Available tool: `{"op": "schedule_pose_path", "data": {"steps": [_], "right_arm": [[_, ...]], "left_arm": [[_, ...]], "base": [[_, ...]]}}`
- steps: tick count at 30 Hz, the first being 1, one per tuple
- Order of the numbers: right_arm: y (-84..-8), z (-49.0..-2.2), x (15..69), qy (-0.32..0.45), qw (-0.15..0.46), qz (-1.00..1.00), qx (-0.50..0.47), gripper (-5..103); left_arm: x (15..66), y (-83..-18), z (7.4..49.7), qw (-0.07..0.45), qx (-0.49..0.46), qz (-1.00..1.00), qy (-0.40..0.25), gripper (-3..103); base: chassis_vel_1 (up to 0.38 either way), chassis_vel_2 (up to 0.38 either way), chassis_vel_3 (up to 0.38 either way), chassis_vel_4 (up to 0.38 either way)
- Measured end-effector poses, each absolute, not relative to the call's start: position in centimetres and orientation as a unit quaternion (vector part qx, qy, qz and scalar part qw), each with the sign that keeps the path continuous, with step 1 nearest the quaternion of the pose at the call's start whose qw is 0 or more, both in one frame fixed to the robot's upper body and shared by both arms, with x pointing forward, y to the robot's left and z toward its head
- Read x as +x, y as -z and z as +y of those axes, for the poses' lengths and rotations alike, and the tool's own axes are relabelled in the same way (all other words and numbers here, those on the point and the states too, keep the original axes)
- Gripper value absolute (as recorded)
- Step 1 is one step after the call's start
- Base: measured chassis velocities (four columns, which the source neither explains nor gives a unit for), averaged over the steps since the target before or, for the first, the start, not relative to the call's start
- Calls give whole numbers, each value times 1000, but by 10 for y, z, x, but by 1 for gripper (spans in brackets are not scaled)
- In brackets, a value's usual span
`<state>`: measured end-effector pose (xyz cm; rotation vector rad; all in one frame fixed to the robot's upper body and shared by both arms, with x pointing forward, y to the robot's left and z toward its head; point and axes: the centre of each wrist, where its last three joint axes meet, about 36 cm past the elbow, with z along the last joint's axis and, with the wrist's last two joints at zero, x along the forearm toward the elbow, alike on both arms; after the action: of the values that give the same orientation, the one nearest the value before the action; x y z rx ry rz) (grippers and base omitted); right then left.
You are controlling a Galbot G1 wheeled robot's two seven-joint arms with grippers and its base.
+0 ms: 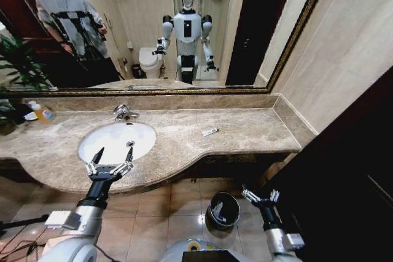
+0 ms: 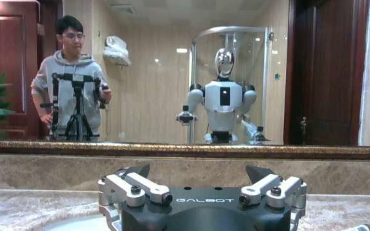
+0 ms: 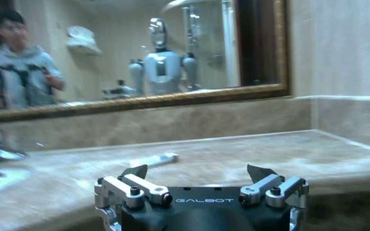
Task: Pick up the trash from the sink and place it in the trash bin.
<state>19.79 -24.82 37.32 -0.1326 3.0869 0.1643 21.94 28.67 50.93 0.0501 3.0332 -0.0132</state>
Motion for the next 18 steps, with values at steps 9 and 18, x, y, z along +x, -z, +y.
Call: {"op": "schedule_pose_path", "data": {"steps": [9,18], "right_arm": [[-389,-229,245,-41,46,993,-96,100],[-398,-203,330,-19,58,987,-152,100]], "left_arm": [[219,-509,287,54,17,998,4,100],[219,-509,287,54,16,998,4,100]], "base": [[0,0,0,0],[0,0,0,0]]}}
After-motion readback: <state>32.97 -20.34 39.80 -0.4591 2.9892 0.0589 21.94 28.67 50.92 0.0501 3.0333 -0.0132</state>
